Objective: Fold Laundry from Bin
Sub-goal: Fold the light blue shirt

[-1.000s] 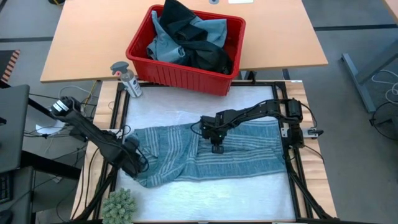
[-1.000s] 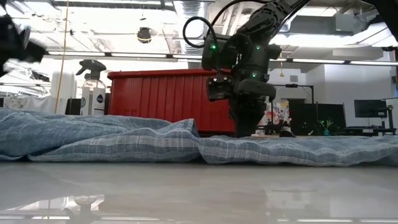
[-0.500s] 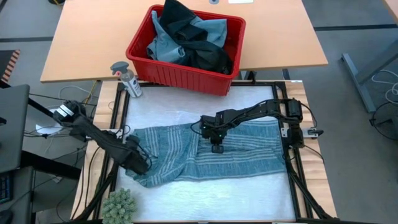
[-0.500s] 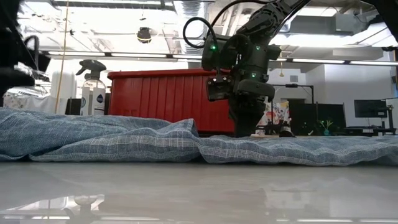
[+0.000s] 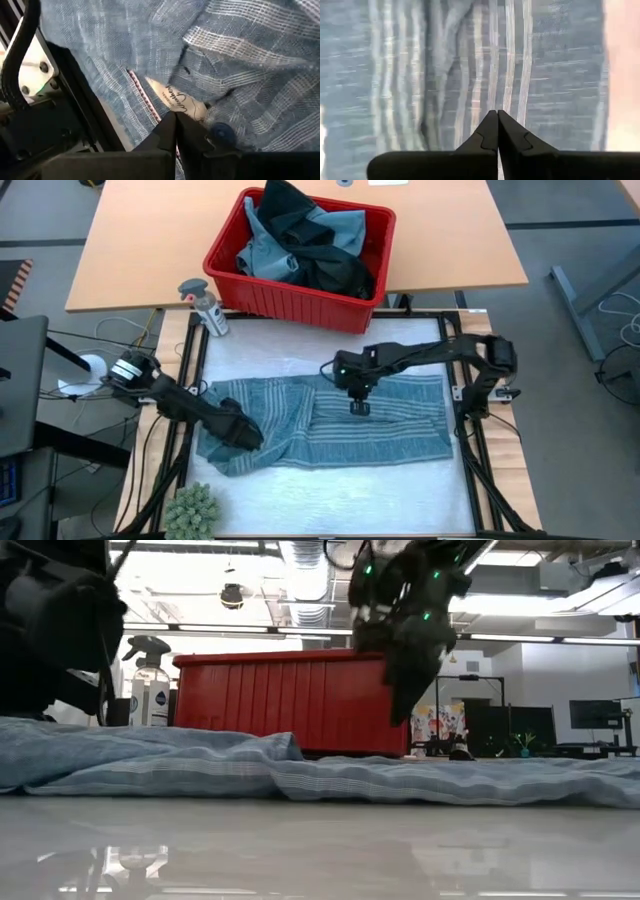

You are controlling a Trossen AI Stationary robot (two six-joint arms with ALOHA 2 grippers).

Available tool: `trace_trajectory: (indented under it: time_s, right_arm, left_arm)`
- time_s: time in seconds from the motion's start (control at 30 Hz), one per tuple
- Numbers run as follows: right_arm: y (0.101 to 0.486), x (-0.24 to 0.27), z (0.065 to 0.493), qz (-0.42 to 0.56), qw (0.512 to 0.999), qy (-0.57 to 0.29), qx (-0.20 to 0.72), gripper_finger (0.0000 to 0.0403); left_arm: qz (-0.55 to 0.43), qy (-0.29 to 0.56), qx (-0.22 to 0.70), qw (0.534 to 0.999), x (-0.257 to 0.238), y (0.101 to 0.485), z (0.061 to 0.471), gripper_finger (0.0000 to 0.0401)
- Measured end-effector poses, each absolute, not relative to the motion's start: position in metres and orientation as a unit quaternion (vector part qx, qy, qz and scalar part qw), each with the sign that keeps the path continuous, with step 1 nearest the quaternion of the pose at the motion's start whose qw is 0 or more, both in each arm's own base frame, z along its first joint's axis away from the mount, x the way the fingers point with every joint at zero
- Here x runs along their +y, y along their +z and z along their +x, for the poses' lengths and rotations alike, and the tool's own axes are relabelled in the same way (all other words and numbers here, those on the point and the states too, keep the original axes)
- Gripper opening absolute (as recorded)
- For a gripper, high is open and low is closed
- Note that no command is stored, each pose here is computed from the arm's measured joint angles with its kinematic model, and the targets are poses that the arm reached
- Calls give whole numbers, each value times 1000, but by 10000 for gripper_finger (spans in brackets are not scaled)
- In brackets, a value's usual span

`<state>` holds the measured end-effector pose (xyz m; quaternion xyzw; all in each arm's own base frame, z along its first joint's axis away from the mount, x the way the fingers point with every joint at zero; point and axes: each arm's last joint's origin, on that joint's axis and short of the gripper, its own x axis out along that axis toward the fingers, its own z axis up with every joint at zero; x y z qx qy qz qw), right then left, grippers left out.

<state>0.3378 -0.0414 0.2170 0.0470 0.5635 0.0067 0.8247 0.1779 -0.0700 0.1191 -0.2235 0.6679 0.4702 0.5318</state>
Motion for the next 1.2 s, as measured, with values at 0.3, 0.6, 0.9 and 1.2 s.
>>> trace_trajectory:
  time_s: [0.3, 0.6, 0.9, 1.2]
  right_arm:
    - [251, -47, 322, 23, 850, -31, 526, 26]
    - [180, -65, 301, 74, 828, -48, 553, 24]
    - [137, -62, 271, 89, 803, -61, 587, 21]
    - [123, -70, 256, 99, 796, -69, 593, 21]
  left_arm:
    - [-219, 491, 642, 547, -31, 122, 194, 0]
    - [-245, 478, 608, 585, -8, 138, 223, 0]
    - [-180, 484, 644, 565, -6, 167, 227, 0]
    - [-203, 465, 651, 565, -9, 180, 220, 0]
